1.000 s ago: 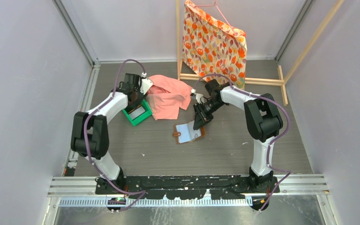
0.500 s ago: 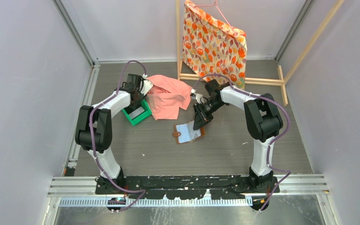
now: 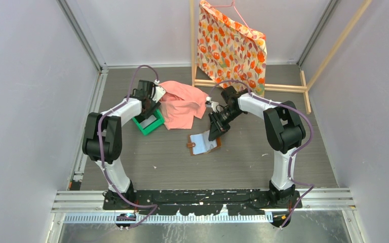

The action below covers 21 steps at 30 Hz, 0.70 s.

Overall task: Put the credit cards into the card holder
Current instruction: Pick up the credit card from the storage box.

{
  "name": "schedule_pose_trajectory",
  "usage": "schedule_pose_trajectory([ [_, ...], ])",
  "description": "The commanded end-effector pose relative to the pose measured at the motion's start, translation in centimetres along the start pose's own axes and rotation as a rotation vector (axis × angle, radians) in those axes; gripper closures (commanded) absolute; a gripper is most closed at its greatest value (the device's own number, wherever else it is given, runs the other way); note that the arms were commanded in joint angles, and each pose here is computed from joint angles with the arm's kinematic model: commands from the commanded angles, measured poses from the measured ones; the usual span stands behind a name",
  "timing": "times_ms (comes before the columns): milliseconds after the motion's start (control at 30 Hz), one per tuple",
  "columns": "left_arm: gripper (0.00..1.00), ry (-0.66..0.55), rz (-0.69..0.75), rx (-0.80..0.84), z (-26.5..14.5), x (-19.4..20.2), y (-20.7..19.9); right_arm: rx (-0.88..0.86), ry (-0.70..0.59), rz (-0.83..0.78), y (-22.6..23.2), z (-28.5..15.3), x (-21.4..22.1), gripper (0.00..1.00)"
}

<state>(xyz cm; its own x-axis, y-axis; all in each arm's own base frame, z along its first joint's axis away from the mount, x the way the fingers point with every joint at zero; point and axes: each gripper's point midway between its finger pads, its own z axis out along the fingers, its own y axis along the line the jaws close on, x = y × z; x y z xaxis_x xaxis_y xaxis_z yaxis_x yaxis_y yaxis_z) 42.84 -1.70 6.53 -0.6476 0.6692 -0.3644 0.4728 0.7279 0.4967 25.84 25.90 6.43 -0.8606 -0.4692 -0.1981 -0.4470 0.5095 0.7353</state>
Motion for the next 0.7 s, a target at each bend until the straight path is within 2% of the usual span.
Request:
schedule_pose_trajectory([
  [0,0.38,0.014,-0.001,-0.052,1.3,0.3,0.7,-0.026,-0.038,-0.069,1.9,-1.1,-1.3,0.77],
  [667,0.84,0.003,-0.004,-0.161,-0.5,-0.1,3.3,-0.029,-0.038,-0.074,2.0,-1.2,-1.3,0.77],
])
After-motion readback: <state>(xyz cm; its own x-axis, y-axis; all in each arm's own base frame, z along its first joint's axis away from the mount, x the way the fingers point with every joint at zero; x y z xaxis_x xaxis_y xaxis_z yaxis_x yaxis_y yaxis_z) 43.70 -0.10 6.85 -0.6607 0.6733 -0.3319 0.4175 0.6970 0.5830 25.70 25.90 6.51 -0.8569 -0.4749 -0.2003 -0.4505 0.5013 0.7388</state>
